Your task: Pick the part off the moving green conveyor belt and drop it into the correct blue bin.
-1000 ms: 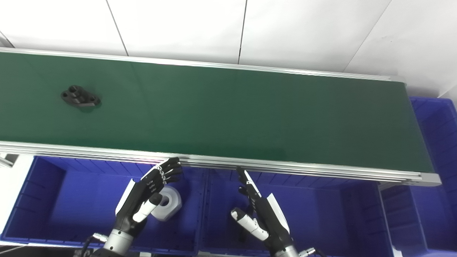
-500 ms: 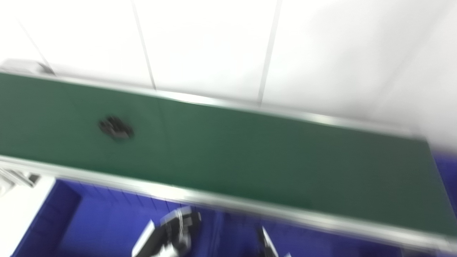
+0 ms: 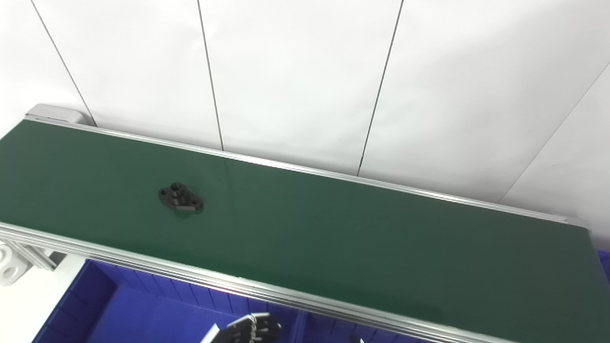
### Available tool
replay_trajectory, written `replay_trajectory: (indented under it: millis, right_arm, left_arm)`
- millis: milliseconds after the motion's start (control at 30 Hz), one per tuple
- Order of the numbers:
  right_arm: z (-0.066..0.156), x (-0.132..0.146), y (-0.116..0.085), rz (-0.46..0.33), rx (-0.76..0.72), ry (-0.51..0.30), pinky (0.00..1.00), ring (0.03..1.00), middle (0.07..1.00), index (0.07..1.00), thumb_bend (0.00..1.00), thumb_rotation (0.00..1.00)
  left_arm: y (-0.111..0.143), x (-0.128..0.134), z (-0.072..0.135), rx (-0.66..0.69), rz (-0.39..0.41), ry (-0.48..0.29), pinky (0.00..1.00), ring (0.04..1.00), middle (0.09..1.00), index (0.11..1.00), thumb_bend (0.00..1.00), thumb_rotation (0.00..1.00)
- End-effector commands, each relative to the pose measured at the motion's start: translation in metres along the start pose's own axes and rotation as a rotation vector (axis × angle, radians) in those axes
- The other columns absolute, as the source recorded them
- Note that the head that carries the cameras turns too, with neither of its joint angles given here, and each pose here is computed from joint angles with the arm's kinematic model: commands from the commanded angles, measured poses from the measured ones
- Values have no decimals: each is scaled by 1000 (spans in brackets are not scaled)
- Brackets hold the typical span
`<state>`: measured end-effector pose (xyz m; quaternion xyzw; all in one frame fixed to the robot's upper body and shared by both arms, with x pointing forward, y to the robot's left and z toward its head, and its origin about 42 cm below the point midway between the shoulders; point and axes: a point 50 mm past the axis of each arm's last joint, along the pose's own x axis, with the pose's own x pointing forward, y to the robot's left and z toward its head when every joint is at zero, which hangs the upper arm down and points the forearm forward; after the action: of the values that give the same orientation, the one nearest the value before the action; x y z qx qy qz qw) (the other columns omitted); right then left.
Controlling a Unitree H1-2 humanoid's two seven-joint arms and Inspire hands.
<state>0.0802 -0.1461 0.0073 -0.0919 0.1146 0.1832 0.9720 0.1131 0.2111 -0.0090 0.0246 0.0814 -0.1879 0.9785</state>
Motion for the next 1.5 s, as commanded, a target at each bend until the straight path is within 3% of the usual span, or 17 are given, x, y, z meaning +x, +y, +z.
replay_trajectory:
  millis: [0,200,367,533,800,1100,1467]
  right_arm:
    - [9,3,1,-22,11,-85,904,981,1000,1000,755,847]
    - [12,5,-3,-69,-31,-164,892,970,1000,1000,734,792]
    - [31,7,-10,-149,-78,-258,858,943,984,1000,727,697]
    - [55,11,-19,-194,-87,-354,898,950,973,1000,718,591]
    - [97,27,-43,-249,-143,-494,881,924,954,1000,743,631]
    - [148,68,-82,-270,-301,-534,716,847,874,968,824,614]
    - [181,95,-95,-243,-409,-499,672,801,840,916,762,531]
  left_arm:
    - [6,3,5,18,13,-41,655,721,747,744,801,737]
    - [5,6,3,26,22,-32,652,718,744,742,796,730]
    - [3,9,3,22,32,-33,634,704,733,728,783,721]
    - [3,11,4,53,37,-33,624,697,727,719,786,737]
    - [2,15,3,116,38,-31,626,697,727,720,792,751]
    - [0,20,1,174,57,-37,604,677,713,710,787,733]
    - [1,18,1,256,73,-64,603,680,714,709,795,734]
